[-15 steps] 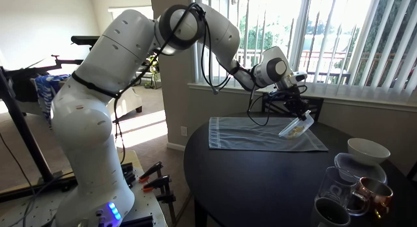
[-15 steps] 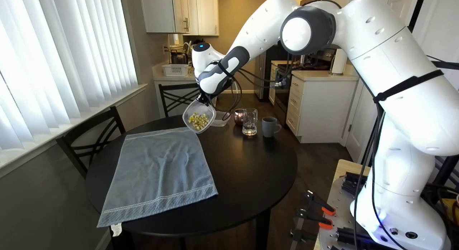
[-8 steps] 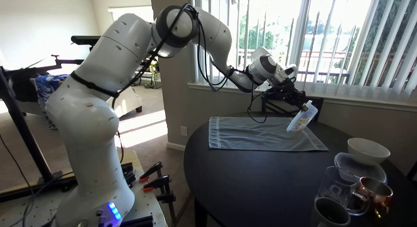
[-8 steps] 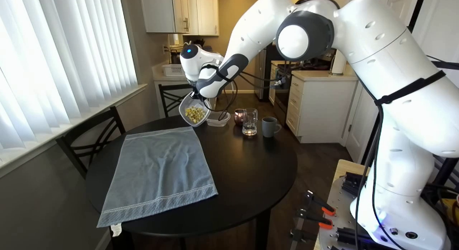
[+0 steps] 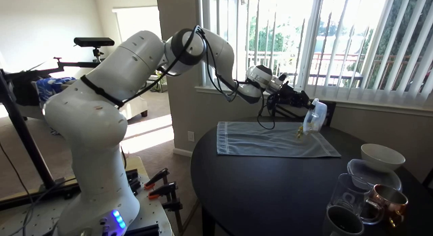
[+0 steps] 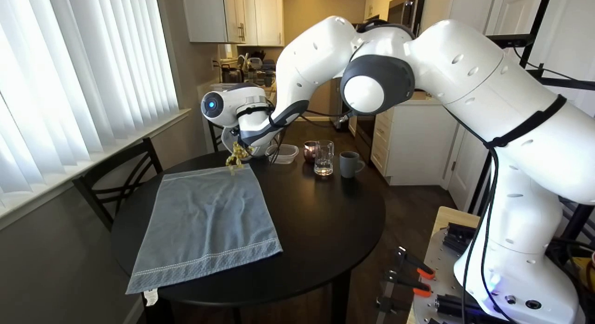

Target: Take the candy out of the bowl

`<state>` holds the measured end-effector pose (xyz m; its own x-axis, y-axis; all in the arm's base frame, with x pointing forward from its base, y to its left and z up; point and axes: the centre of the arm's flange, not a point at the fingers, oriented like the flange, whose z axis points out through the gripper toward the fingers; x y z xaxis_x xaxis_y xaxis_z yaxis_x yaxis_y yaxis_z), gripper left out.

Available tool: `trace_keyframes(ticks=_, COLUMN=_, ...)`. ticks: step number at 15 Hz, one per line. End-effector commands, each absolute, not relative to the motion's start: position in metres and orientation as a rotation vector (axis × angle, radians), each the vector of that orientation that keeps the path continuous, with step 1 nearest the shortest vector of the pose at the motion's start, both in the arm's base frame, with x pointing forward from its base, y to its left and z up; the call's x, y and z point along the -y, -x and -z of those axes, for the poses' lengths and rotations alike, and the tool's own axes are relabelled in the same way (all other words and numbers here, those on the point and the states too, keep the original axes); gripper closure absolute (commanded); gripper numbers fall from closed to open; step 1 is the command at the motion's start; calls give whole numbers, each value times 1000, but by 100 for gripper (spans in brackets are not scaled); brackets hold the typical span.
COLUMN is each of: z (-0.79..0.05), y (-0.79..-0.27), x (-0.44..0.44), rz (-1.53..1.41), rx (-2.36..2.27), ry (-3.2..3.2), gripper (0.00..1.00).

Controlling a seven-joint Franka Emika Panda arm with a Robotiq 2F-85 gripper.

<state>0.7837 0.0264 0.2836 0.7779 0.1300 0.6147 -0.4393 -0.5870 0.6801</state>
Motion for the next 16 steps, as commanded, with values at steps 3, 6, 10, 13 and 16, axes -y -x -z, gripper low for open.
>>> trace_keyframes(ticks=3, z=-267, y=-804, x=-29, rz=-786, rx=217, ry=-1896, gripper=97)
trace_keyframes(ticks=6, z=-262, y=-808, x=-26, rz=-768, rx=216, ry=-1864, gripper=97)
trace_keyframes(ticks=10, z=-256, y=-812, x=-21, rz=-746, rx=270, ry=-1904, gripper=97)
trace_keyframes(ticks=13, z=-253, y=-817, x=-20, rz=-746, rx=326, ry=-1950, gripper=97)
trace_keyframes(ticks=16, z=-252, y=-822, x=-18, rz=-748, rx=390, ry=-1992, gripper=97)
